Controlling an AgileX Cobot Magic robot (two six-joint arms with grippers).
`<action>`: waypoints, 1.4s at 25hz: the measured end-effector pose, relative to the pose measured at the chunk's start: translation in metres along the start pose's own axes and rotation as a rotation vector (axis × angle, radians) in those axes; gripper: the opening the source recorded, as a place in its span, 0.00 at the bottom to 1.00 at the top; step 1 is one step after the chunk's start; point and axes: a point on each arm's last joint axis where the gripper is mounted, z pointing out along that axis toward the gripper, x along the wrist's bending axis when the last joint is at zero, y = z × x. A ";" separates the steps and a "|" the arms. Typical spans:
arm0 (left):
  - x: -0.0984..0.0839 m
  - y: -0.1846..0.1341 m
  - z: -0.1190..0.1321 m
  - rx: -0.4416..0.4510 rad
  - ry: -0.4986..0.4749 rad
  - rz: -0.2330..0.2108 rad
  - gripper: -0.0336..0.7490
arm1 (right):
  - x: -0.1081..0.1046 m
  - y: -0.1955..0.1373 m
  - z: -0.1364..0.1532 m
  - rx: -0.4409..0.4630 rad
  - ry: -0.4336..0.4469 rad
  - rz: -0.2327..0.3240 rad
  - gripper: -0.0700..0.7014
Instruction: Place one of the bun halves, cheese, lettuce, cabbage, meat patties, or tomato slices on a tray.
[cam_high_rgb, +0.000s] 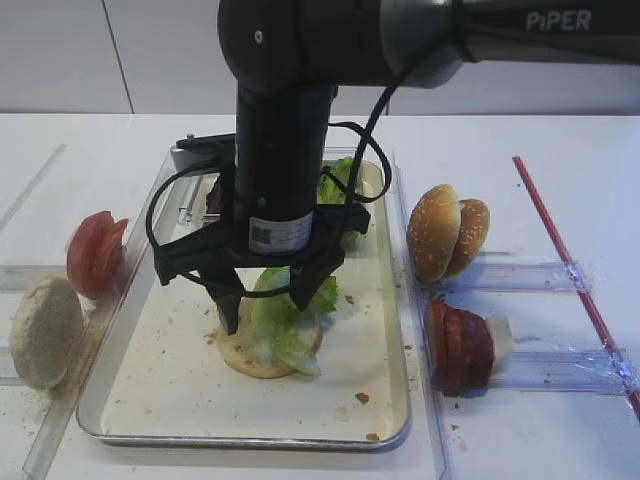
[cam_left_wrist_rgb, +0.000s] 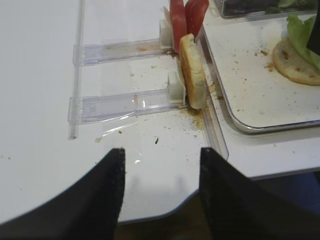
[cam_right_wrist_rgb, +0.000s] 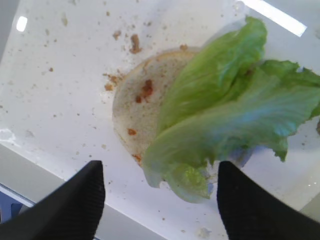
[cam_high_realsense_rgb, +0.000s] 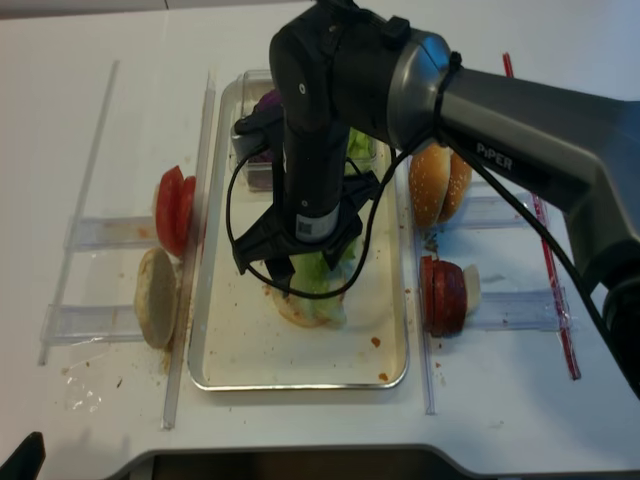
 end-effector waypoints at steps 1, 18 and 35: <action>0.000 0.000 0.000 0.000 0.000 0.000 0.47 | 0.000 0.000 -0.002 -0.004 0.001 -0.001 0.74; 0.000 0.000 0.000 0.000 0.000 0.000 0.47 | 0.001 -0.007 -0.030 -0.074 -0.013 -0.005 0.74; 0.000 0.000 0.000 -0.002 0.000 0.000 0.47 | -0.043 -0.001 -0.060 -0.155 -0.056 0.088 0.74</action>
